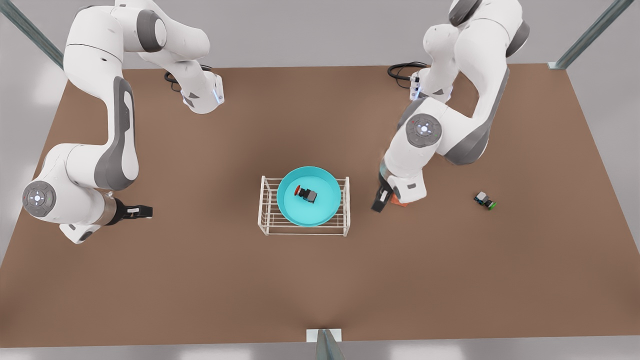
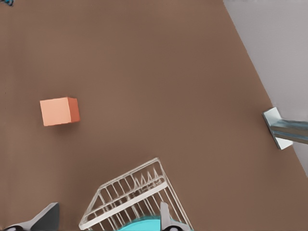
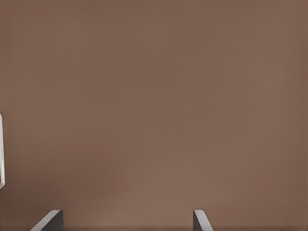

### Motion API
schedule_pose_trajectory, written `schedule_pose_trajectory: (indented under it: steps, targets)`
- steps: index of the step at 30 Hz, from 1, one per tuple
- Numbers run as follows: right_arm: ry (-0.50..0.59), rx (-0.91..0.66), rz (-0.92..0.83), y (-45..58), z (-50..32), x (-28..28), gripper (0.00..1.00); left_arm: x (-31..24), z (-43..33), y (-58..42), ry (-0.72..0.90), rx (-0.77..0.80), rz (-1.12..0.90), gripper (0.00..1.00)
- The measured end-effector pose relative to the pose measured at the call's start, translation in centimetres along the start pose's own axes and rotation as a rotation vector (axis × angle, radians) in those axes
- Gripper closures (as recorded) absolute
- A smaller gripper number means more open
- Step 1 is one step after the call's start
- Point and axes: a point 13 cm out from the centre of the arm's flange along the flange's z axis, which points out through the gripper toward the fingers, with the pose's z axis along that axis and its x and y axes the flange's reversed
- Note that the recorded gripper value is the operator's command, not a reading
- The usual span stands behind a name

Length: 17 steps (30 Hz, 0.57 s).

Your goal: Place the plate on the shelf with right arm and place the red button switch in the plate with left arm

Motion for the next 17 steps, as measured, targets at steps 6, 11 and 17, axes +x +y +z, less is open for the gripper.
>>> schedule_pose_trajectory:
  steps: [6,11,17]
  targets:
    - [0.005,-0.001,0.001,-0.1,0.5,-0.1,0.0,-20.9,-3.0,16.4,-0.01,-0.191,-0.033,0.0]
    - [-0.004,-0.003,0.023,-1.3,0.4,-0.3,0.0,-17.4,-3.2,15.0,0.061,-0.121,0.295,0.0]
    - [-0.019,-0.002,0.022,-0.8,-0.1,-0.8,0.0,-15.1,-3.2,13.8,0.086,-0.088,0.59,0.0]
